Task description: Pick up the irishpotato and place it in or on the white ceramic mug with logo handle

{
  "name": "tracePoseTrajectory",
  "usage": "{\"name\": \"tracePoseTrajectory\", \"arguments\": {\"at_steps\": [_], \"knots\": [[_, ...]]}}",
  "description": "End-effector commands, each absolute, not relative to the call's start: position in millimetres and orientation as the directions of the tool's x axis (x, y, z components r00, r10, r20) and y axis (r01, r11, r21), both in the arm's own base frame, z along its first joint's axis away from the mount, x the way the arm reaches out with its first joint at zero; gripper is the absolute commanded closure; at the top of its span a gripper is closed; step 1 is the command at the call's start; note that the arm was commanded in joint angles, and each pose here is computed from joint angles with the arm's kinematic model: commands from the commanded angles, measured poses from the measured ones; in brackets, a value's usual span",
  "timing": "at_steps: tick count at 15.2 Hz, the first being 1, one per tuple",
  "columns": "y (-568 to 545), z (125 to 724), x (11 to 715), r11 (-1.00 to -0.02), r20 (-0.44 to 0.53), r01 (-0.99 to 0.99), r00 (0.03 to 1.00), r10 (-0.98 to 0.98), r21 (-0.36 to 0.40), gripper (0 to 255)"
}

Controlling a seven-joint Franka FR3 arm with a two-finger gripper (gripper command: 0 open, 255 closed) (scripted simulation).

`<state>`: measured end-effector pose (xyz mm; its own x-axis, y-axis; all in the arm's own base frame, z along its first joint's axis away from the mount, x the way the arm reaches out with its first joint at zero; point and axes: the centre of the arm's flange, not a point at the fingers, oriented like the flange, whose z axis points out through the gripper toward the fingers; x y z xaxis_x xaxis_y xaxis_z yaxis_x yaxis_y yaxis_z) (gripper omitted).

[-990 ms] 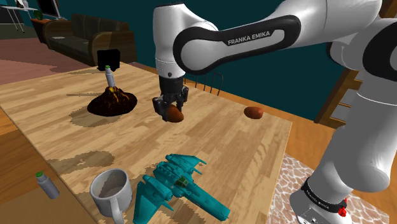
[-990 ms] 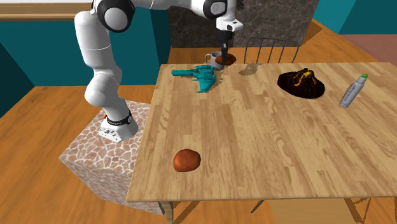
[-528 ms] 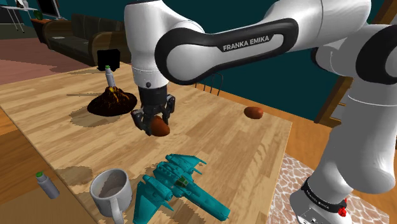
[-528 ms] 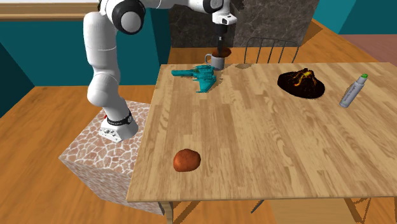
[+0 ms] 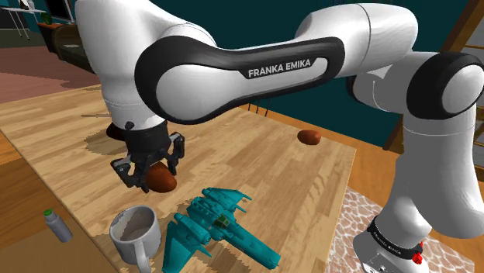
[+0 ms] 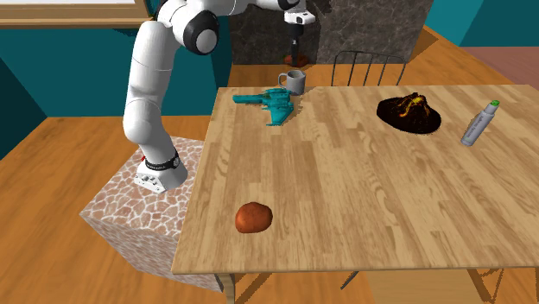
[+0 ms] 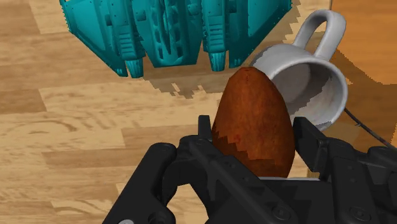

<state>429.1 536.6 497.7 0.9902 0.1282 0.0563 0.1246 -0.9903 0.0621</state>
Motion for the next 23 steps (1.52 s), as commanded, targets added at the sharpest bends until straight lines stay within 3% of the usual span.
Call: {"name": "tracePoseTrajectory", "arguments": {"at_steps": [1,5,18,23], "knots": [[561,496,421,-0.99,0.056,0.123,0.99,0.127,0.062,255],[614,496,402,-0.99,0.056,0.123,0.99,0.127,0.062,255],[614,426,402,-0.99,0.056,0.123,0.99,0.127,0.062,255],[614,426,402,-0.99,0.056,0.123,0.99,0.127,0.062,255]]}}
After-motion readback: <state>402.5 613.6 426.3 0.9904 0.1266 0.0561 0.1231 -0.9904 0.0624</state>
